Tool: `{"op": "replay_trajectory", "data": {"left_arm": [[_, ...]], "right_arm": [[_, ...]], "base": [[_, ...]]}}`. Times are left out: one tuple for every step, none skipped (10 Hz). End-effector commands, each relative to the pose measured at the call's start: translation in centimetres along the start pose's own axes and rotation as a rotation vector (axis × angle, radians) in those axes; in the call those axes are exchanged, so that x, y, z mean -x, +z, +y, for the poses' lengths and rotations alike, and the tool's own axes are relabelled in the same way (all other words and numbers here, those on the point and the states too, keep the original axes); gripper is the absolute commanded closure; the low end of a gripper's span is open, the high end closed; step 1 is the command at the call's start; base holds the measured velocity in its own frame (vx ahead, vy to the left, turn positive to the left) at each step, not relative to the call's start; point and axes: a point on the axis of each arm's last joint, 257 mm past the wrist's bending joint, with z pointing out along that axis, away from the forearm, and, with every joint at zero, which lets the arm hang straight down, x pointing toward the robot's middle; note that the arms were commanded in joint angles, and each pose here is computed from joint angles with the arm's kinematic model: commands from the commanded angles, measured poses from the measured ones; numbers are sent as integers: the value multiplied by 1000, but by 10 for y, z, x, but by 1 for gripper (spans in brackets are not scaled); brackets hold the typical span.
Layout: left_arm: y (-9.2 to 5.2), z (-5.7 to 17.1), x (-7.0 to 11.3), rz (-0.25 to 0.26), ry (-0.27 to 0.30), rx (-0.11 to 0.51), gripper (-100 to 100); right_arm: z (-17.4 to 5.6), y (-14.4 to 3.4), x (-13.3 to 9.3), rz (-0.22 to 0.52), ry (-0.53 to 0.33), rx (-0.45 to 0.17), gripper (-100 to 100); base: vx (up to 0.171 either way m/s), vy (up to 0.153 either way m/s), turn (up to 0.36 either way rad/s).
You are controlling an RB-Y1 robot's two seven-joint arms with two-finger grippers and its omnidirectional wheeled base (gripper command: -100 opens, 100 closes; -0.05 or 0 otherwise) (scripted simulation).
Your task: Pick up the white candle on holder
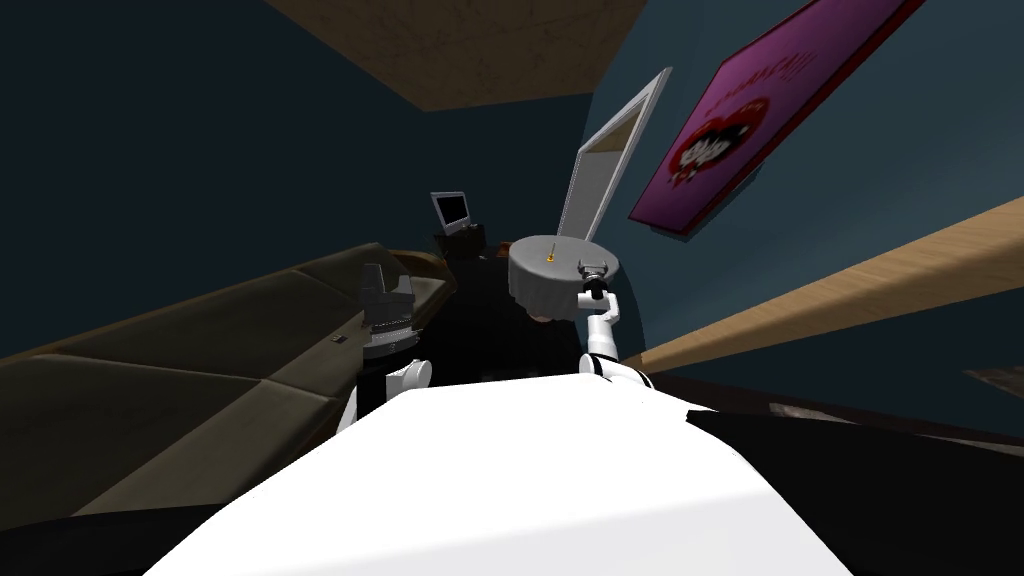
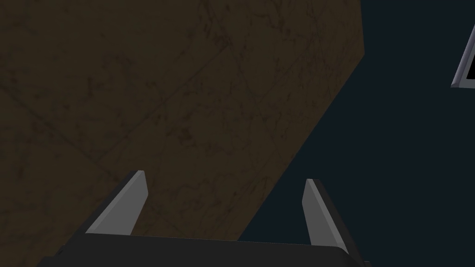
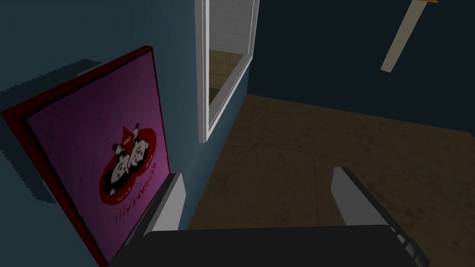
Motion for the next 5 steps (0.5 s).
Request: {"op": "replay_trajectory", "data": {"left_arm": [[0, 0, 0, 0, 0, 0, 0], [0, 0, 0, 0, 0, 0, 0], [0, 0, 0, 0, 0, 0, 0], [0, 0, 0, 0, 0, 0, 0], [0, 0, 0, 0, 0, 0, 0]], "right_arm": [[4, 3, 1, -4, -28, 4, -100], [11, 8, 3, -8, -45, 10, -100], [11, 8, 3, -8, -58, 10, -100], [18, 12, 4, -11, -79, 16, -100], [18, 12, 4, -11, -90, 16, -100]], "base": [[-2, 7, -26], [4, 10, -51], [5, 12, -20], [10, 15, -38], [10, 13, -21]]}}
